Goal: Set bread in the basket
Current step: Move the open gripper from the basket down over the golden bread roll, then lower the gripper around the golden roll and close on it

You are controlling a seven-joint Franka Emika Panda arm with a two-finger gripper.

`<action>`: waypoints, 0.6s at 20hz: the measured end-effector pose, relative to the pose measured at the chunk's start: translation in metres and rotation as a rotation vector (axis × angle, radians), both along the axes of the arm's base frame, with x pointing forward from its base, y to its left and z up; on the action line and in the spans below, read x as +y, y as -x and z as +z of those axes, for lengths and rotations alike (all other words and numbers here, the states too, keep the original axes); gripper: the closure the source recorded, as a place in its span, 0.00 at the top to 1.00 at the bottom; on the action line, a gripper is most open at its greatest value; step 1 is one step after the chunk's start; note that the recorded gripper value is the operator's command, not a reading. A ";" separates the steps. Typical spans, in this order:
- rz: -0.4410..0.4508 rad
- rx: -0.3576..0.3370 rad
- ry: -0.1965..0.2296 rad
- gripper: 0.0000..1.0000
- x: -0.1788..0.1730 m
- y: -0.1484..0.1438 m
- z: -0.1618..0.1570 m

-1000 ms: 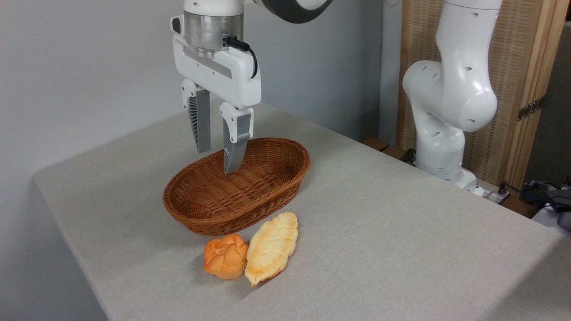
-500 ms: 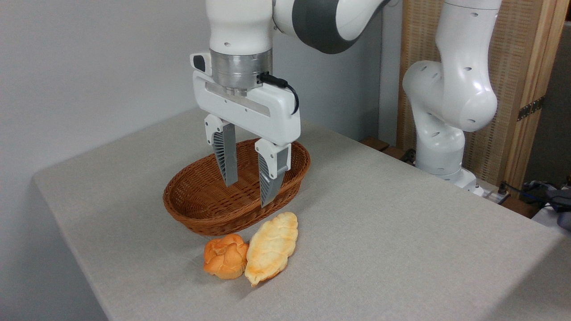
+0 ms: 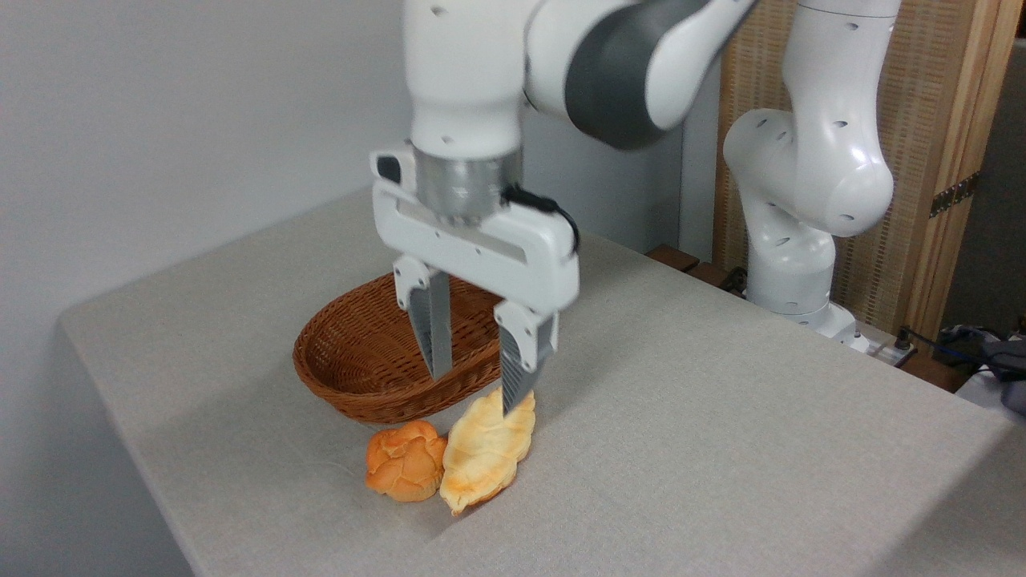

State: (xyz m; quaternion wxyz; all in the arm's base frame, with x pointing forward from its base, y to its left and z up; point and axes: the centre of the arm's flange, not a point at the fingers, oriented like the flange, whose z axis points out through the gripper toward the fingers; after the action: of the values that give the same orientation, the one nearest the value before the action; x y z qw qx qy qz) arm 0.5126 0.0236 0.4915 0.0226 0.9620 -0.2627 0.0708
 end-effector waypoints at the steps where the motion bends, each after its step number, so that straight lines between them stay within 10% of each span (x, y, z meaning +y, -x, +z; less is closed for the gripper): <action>1: 0.006 -0.007 0.000 1.00 0.002 0.000 -0.003; 12: 0.039 -0.045 -0.007 1.00 0.013 -0.002 -0.044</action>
State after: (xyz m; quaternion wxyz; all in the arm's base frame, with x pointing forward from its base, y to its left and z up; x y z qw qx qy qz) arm 0.5143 0.0361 0.4472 0.0120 0.9651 -0.2447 0.0921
